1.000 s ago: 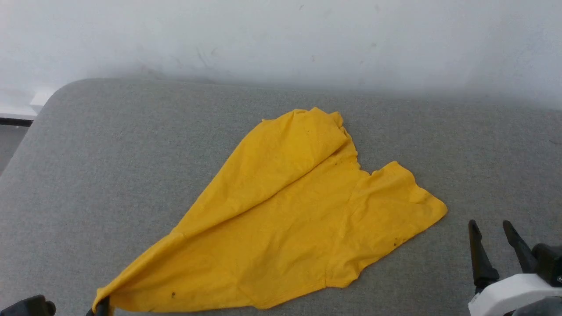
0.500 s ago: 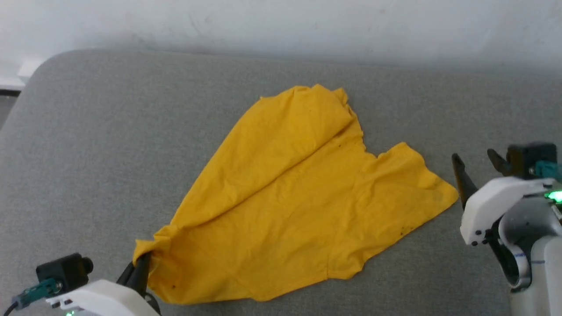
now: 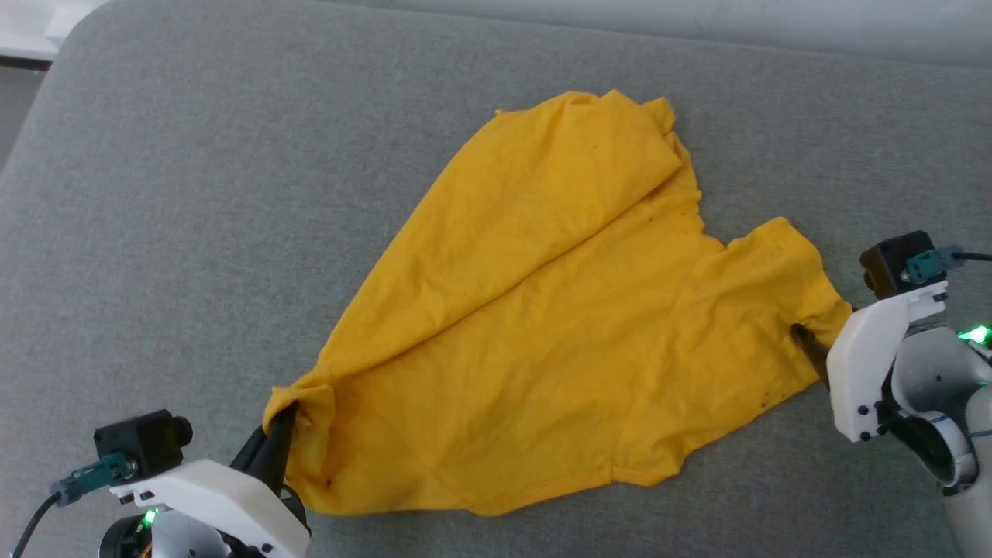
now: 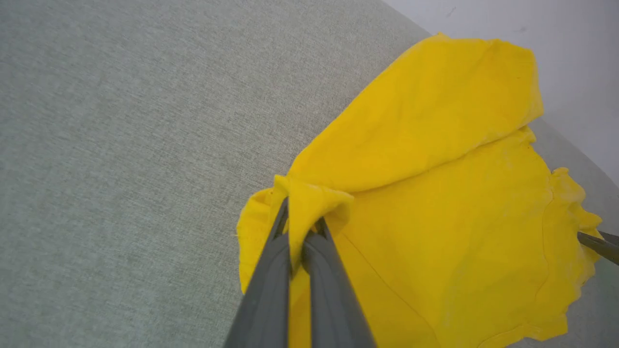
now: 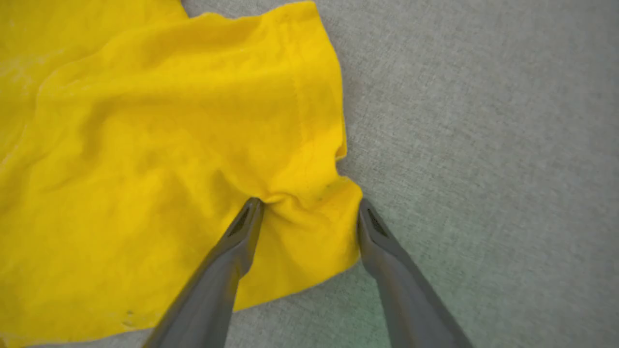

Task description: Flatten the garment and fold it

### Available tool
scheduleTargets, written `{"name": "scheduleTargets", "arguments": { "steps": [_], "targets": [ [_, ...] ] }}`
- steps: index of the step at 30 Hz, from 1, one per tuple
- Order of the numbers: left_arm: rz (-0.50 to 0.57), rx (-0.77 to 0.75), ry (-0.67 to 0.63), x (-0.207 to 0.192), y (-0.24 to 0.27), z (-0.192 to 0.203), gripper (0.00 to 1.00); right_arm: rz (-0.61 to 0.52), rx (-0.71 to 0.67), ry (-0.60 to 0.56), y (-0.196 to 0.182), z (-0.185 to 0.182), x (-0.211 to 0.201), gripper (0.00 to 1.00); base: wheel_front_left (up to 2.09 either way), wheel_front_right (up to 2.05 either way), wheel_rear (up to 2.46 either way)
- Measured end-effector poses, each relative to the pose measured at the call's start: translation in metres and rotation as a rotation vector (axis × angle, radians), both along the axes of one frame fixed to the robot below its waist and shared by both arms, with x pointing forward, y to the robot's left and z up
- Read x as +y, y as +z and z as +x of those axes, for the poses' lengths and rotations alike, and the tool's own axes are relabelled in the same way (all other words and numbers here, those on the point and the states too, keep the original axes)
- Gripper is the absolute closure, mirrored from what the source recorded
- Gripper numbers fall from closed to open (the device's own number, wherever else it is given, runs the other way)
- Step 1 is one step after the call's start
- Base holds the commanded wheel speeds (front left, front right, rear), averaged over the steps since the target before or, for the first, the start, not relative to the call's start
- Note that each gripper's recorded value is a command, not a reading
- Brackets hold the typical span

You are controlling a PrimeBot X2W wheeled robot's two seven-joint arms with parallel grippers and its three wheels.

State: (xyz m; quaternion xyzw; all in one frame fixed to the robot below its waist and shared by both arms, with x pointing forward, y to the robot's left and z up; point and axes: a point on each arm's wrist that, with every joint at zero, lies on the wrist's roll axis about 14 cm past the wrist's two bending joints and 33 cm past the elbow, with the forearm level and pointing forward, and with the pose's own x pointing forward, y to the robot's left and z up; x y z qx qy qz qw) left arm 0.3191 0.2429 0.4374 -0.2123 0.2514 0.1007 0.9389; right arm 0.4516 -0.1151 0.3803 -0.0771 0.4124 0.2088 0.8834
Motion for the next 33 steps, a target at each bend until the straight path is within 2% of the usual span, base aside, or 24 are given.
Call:
{"name": "scheduleTargets", "arguments": {
  "steps": [5, 6, 7, 8, 12, 16, 22, 25, 29, 33],
  "targets": [
    [0.007, 0.028, 0.024, 0.007, -0.006, -0.007, 1.0, 0.014, 0.045, 0.049, -0.007, 0.003, 0.004, 0.0, 0.0, 0.0, 0.0],
    [0.008, 0.027, 0.025, 0.007, -0.006, -0.007, 1.0, 0.01, 0.058, 0.052, -0.009, 0.002, 0.003, 0.38, 0.0, 0.0, 0.0],
    [0.009, 0.024, 0.026, 0.008, -0.006, -0.006, 1.0, 0.013, 0.063, 0.053, -0.009, 0.003, 0.003, 0.6, 0.0, 0.0, 0.0],
    [0.009, 0.023, 0.027, 0.008, -0.005, -0.006, 1.0, 0.02, 0.066, 0.046, -0.009, 0.003, 0.002, 1.0, 0.0, 0.0, 0.0],
    [-0.01, 0.005, 0.03, 0.006, -0.002, -0.004, 1.0, 0.057, 0.047, 0.01, -0.003, 0.005, 0.002, 1.0, 0.0, 0.0, 0.0],
    [-0.065, -0.06, 0.042, 0.0, 0.009, 0.002, 1.0, 0.151, -0.061, -0.061, 0.017, 0.011, 0.004, 1.0, 0.0, 0.0, 0.0],
    [-0.093, -0.212, 0.069, -0.002, 0.041, 0.017, 1.0, 0.426, -0.292, -0.244, 0.082, 0.025, 0.01, 1.0, 0.0, 0.0, 0.0],
    [-0.129, -0.334, 0.061, -0.007, 0.074, 0.035, 1.0, 0.523, -0.375, -0.302, 0.113, 0.024, 0.007, 1.0, 0.0, 0.0, 0.0],
    [-0.199, -0.517, 0.041, -0.016, 0.13, 0.052, 1.0, 0.609, -0.481, -0.338, 0.158, 0.016, -0.005, 1.0, 0.0, 0.0, 0.0],
    [-0.236, -0.656, -0.014, -0.028, 0.187, 0.058, 1.0, 0.68, -0.635, -0.321, 0.225, 0.005, -0.014, 1.0, 0.0, 0.0, 0.0]
  ]
}}
